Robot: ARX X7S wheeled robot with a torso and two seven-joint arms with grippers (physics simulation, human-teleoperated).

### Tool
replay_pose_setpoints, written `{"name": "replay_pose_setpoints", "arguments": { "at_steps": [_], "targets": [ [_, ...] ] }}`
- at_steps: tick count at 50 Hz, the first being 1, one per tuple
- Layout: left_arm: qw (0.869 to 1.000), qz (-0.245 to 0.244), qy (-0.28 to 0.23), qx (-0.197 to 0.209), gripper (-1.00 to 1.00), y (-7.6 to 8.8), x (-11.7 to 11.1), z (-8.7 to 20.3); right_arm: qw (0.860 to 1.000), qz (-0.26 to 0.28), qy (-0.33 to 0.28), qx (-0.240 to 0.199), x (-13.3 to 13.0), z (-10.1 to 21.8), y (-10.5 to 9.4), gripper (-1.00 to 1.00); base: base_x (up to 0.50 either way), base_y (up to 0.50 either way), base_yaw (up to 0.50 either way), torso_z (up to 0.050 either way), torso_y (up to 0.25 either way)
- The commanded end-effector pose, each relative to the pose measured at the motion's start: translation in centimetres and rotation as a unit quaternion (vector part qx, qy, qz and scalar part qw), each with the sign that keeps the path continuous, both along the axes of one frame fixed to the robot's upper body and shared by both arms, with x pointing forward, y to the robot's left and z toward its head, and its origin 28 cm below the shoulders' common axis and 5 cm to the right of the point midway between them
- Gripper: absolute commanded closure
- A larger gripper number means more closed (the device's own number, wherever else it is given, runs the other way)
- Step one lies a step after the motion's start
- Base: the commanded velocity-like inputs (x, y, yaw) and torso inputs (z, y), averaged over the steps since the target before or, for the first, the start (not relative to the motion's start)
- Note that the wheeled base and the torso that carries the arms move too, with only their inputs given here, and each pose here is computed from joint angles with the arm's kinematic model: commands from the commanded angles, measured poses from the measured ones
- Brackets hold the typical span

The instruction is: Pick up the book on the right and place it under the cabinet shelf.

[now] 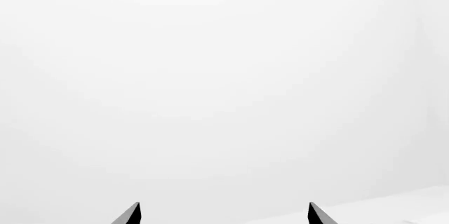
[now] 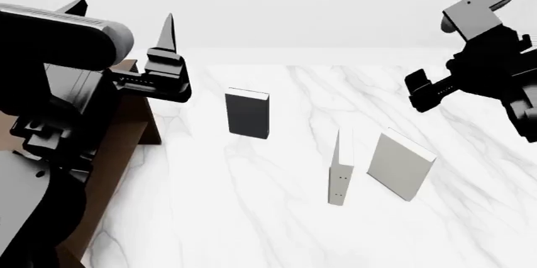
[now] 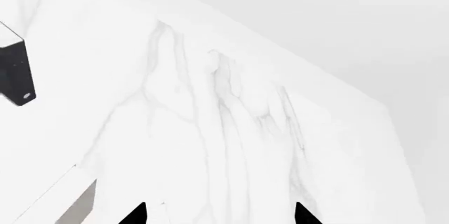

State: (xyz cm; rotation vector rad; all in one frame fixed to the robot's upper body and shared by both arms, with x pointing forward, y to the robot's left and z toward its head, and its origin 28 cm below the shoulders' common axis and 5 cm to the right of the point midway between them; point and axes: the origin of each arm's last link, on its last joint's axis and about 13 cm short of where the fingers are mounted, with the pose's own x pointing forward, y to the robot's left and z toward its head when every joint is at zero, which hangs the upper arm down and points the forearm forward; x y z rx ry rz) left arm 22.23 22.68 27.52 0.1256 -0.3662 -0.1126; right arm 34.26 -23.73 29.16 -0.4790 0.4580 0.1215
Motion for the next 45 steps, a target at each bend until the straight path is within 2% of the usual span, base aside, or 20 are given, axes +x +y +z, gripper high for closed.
{"name": "replay_pose_setpoints", "arguments": {
  "at_steps": [1,18,45],
  "targets": [
    [1.000,0.002,-0.001,0.004,-1.00,0.2,-0.3,-0.1,0.997,0.013,0.073,0.008,0.5,-2.2,-0.9,-1.00,0.00,0.00,0.00,0.000,0.000],
    [1.000,0.005,0.002,0.009,-1.00,0.3,-0.3,-0.4,0.993,0.011,0.117,-0.001,0.4,-4.2,-1.3,-1.00,0.00,0.00,0.00,0.000,0.000],
    [1.000,0.008,0.007,0.015,-1.00,0.3,-0.1,-0.6,0.992,0.003,0.127,0.014,1.6,-7.3,-1.4,-1.00,0.00,0.00,0.00,0.000,0.000]
  ]
}}
